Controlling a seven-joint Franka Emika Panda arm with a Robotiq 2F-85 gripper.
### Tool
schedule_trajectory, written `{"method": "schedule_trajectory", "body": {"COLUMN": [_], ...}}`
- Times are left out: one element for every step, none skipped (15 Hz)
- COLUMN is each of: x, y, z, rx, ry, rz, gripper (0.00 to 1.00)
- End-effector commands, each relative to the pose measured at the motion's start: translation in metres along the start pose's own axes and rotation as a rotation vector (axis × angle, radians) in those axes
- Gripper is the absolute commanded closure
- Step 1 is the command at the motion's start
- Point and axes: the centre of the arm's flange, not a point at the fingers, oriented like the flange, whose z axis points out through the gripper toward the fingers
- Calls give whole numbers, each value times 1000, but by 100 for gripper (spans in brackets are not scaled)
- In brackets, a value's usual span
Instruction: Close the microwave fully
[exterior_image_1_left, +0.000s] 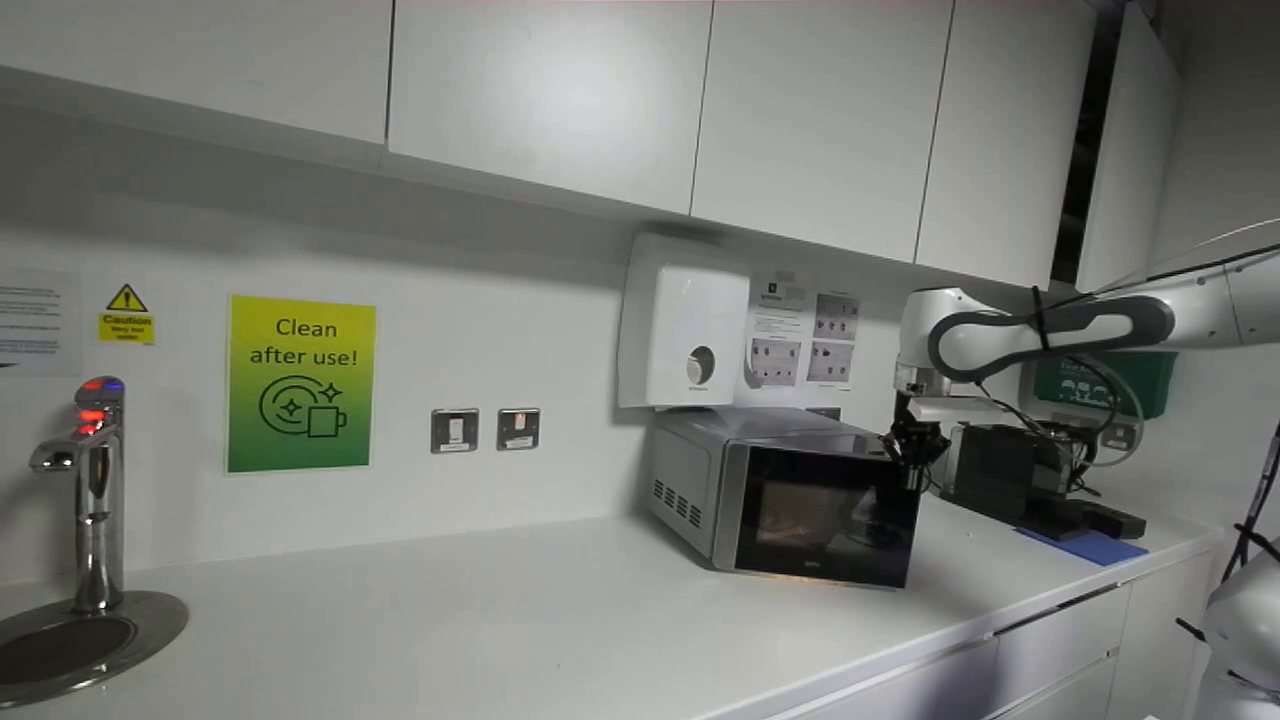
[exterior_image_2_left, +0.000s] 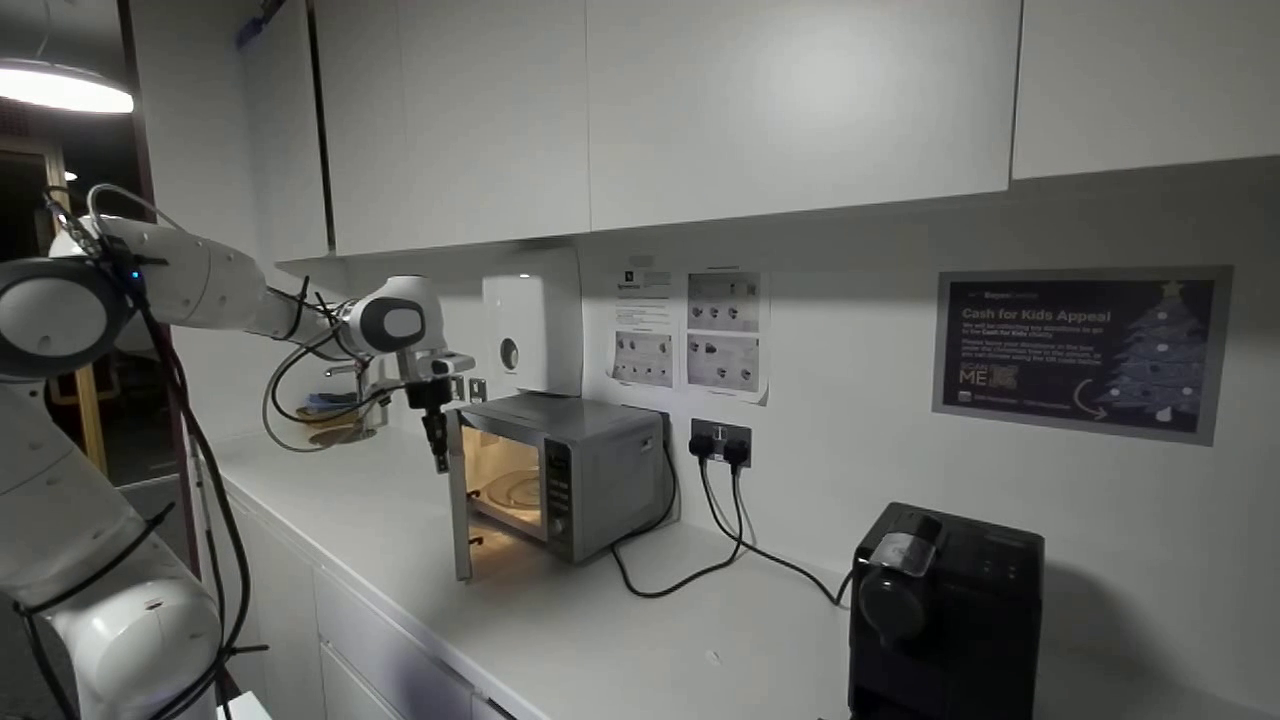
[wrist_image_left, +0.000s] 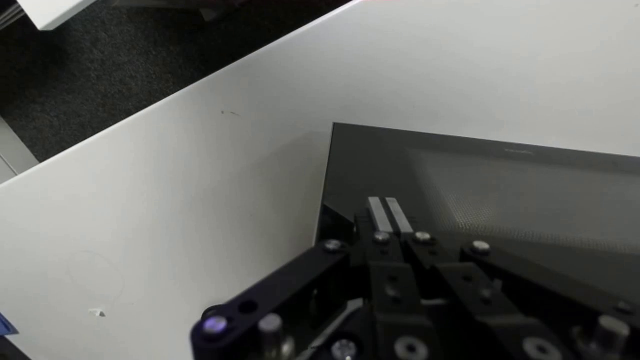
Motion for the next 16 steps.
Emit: {"method": "schedule_trajectory", "body": {"x": [18, 20, 22, 23, 24, 26, 27, 28, 29, 30, 31, 32, 33, 34, 35, 36], "y": [0, 0, 0, 0, 0, 0, 0, 0, 1, 2, 2, 3, 4, 5, 6, 6], "z": [-4, -4, -4, -4, -3, -2, -2, -1, -1, 0, 0, 0, 0, 1, 1, 1], "rx": [-5, -7, -9, -11, -12, -14, -15, -16, -16, -16, -17, -17, -19, -22, -24, -25], "ry": [26, 28, 30, 31, 32, 33, 33, 34, 36, 37, 40, 43, 46, 50, 55, 62], "rz": [-15, -16, -17, -17, -17, -18, -18, -18, -18, -18, -18, -18, -18, -18, -20, -22], "gripper": [100, 100, 100, 100, 100, 100, 100, 100, 100, 100, 100, 100, 100, 100, 100, 100]}}
